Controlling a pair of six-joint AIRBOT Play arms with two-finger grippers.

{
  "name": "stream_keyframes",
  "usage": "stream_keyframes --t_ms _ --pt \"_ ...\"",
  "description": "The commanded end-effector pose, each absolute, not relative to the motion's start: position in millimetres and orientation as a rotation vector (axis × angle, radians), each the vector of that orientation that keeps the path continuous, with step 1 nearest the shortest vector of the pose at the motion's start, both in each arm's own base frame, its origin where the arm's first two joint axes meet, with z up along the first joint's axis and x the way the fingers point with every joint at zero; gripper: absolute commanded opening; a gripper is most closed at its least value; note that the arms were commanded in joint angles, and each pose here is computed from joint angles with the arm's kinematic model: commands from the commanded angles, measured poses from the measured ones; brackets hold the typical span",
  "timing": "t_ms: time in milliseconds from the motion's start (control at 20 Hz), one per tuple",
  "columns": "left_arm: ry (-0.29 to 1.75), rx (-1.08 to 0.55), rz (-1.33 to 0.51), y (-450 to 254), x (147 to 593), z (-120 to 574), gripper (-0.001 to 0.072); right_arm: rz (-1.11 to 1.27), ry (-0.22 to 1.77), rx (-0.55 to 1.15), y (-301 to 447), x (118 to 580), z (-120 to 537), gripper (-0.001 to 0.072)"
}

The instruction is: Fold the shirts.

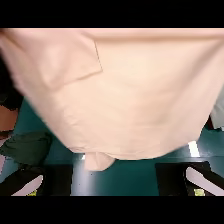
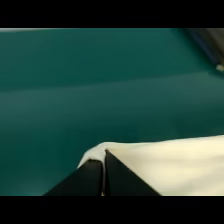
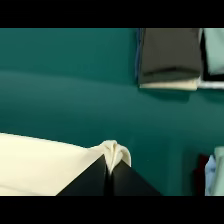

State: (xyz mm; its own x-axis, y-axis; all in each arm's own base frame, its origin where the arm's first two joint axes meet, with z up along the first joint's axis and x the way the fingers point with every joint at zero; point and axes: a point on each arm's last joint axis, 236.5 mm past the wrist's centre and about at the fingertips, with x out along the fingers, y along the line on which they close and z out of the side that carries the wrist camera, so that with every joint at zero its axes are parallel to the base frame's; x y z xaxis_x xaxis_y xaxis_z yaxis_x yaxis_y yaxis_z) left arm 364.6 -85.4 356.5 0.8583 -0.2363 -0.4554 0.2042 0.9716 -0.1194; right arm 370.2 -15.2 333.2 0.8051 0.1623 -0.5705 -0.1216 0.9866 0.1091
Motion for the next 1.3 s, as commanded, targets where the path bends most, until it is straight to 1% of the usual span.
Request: stream_keyframes --t_ms 0,100,150,250,350,500,600,650,750,950,1150,1200,1250 --pt "0.808 -0.063 -0.206 -96.9 423.3 209.8 0.0021 0.178 0.971 0.114 -11.3 407.9 199.0 0.001" --pt "0.925 -0.068 -0.194 -103.1 451.5 137.7 0.0022 0.188 1.121 0.145 -8.4 425.7 125.7 0.001" --pt "0.967 -0.066 -0.187 -105.0 465.7 108.0 0.0021 0.185 1.166 0.164 -9.3 436.4 94.6 0.0011" --pt "1.002 -0.065 -0.179 -109.0 490.6 69.9 0.0021 0.191 1.202 0.214 -7.9 458.4 54.7 0.0011" --pt "0.985 -0.079 -0.174 -107.9 514.4 58.2 0.0021 0.212 1.192 0.255 -3.9 484.1 40.8 0.0011" --pt "0.957 -0.208 -0.172 -95.1 530.0 73.3 0.0022 0.235 1.133 0.243 -4.1 511.4 57.3 0.0011" --pt "0.986 -0.256 -0.26 -98.8 521.5 80.8 0.0022 0.248 1.105 0.19 -8.1 515.5 71.7 0.0011" --pt "1.028 -0.254 -0.314 -104.1 510.5 77.6 0.0022 0.25 1.128 0.188 -10.6 509.5 72.4 0.0011" --pt "1.156 -0.215 -0.351 -106.0 482.1 58.0 0.0022 0.26 1.227 0.185 -13.8 487.1 59.2 0.0011" --pt "1.341 -0.229 -0.353 -105.7 441.2 9.8 0.0022 0.247 1.33 0.236 -15.8 453.6 20.7 0.0011" --pt "1.427 -0.284 -0.337 -110.7 416.0 -35.5 0.0032 0.23 1.353 0.272 -6.6 437.2 -12.4 0.0017" --pt "1.44 -0.291 -0.328 -110.1 412.5 -41.1 0.0367 0.234 1.369 0.275 -3.4 433.3 -17.7 0.0142" --pt "1.445 -0.301 -0.314 -109.2 411.8 -42.3 0.0626 0.24 1.377 0.273 -0.2 431.5 -20.0 0.0397"
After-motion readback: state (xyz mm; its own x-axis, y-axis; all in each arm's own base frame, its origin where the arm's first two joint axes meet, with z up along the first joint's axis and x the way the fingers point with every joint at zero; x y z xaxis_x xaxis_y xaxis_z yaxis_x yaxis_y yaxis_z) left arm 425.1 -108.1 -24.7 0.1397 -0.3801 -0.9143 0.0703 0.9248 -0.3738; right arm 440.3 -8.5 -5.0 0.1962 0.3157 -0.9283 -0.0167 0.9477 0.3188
